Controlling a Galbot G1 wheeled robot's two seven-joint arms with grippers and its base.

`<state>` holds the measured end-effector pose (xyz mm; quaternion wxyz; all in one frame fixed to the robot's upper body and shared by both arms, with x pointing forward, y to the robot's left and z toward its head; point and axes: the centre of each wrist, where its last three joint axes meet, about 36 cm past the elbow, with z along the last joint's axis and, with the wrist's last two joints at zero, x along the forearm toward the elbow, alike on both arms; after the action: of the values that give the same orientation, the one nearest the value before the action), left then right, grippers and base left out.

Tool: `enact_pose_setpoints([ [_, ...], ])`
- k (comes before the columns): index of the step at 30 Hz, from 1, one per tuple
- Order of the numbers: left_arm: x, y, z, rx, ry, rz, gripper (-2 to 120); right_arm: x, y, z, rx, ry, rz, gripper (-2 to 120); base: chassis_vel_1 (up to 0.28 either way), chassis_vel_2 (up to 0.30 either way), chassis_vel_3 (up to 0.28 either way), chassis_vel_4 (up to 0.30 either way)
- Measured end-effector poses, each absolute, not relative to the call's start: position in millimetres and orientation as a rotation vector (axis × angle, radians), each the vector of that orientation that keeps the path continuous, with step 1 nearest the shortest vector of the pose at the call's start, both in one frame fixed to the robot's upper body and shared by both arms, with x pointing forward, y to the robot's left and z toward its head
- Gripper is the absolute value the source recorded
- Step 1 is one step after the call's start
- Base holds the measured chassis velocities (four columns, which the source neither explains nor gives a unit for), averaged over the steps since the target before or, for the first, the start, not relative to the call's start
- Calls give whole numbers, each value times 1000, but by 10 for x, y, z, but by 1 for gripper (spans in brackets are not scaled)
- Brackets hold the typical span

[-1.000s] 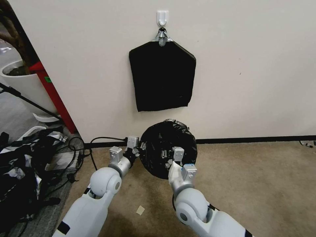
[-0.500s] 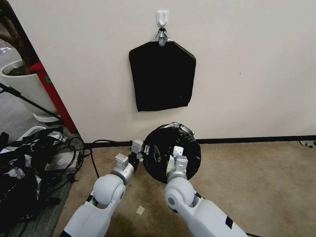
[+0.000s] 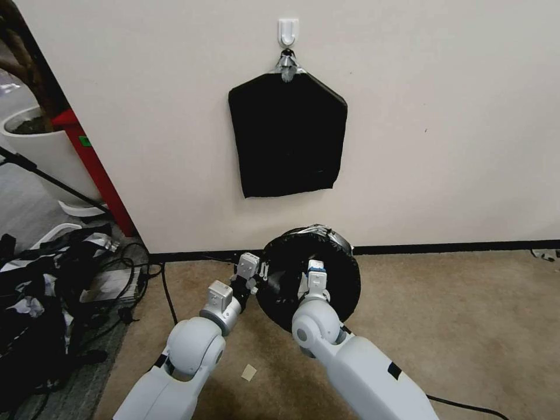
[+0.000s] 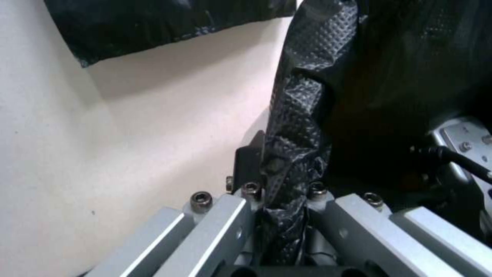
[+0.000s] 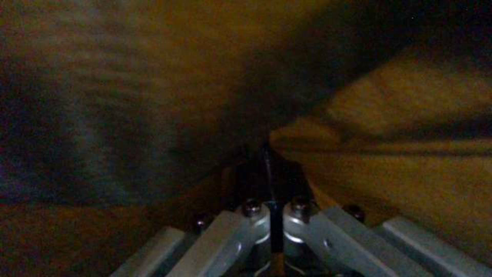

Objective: Place a trash bag onto the trash bin.

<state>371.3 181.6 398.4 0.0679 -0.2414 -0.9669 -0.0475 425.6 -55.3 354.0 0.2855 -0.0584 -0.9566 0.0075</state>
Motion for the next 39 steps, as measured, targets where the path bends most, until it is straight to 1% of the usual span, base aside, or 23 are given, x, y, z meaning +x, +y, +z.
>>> enact_pose_setpoints([
  [6,3697,1789,4006,-733,-2898,-133,1,4228,-599,3538,-148,-2616,92,0,0,0,0,0],
  [10,3694,1773,4034,-716,-2861,-93,1,4066,-636,3595,-67,-2685,160,0,0,0,0,0],
  [12,3713,1786,4049,-671,-2830,-58,1,3889,-661,3684,35,-2694,162,1,0,0,0,0],
  [13,3733,1802,4051,-636,-2808,-34,1,3766,-688,3742,107,-2696,159,7,0,0,0,0],
  [14,3733,1802,4051,-636,-2808,-34,1,3766,-688,3742,107,-2696,159,7,0,0,0,0],
  [15,3756,1820,4049,-596,-2782,-11,1,3648,-729,3790,175,-2699,166,10,0,0,0,0],
  [17,3804,1859,4061,-521,-2730,46,1,3428,-838,3907,305,-2711,183,20,0,0,0,0],
  [18,3821,1873,4066,-495,-2708,75,1,3345,-884,3977,357,-2725,189,23,0,0,0,0],
  [19,3821,1873,4066,-495,-2708,75,1,3345,-884,3977,357,-2725,189,23,0,0,0,0],
  [20,3868,1905,4076,-434,-2659,135,1,3220,-976,4116,442,-2775,202,28,0,0,0,0],
  [22,3939,1947,4081,-357,-2576,209,1,3135,-1081,4277,543,-2908,220,38,0,0,0,0],
  [23,3982,1968,4077,-314,-2521,249,1,3152,-1133,4326,582,-3018,259,43,0,0,0,0],
  [24,3982,1968,4077,-314,-2521,249,1,3152,-1133,4326,582,-3018,259,43,0,0,0,0],
  [27,4077,2012,4072,-251,-2381,353,1,3287,-1208,4405,615,-3245,365,55,0,0,0,0],
  [28,4100,2015,4074,-240,-2334,389,1,3320,-1207,4428,611,-3284,368,60,0,0,0,0],
  [29,4100,2015,4074,-240,-2334,389,1,3320,-1207,4428,611,-3284,368,60,0,0,0,0],
  [32,4161,2028,4044,-186,-2227,476,1,3361,-1165,4471,587,-3326,321,73,0,0,0,0],
  [33,4179,2032,4019,-157,-2201,492,1,3366,-1154,4456,584,-3322,312,79,0,0,0,0],
  [34,4179,2032,4019,-157,-2201,492,1,3366,-1154,4456,584,-3322,312,79,0,0,0,0],
  [36,4193,2037,3978,-120,-2174,498,1,3363,-1141,4426,582,-3310,303,88,0,0,0,0],
  [38,4182,2036,3950,-109,-2164,495,7,3358,-1133,4404,582,-3296,297,97,0,0,0,0],
  [39,4182,2036,3950,-109,-2164,495,7,3358,-1133,4404,582,-3296,297,97,0,0,0,0],
])
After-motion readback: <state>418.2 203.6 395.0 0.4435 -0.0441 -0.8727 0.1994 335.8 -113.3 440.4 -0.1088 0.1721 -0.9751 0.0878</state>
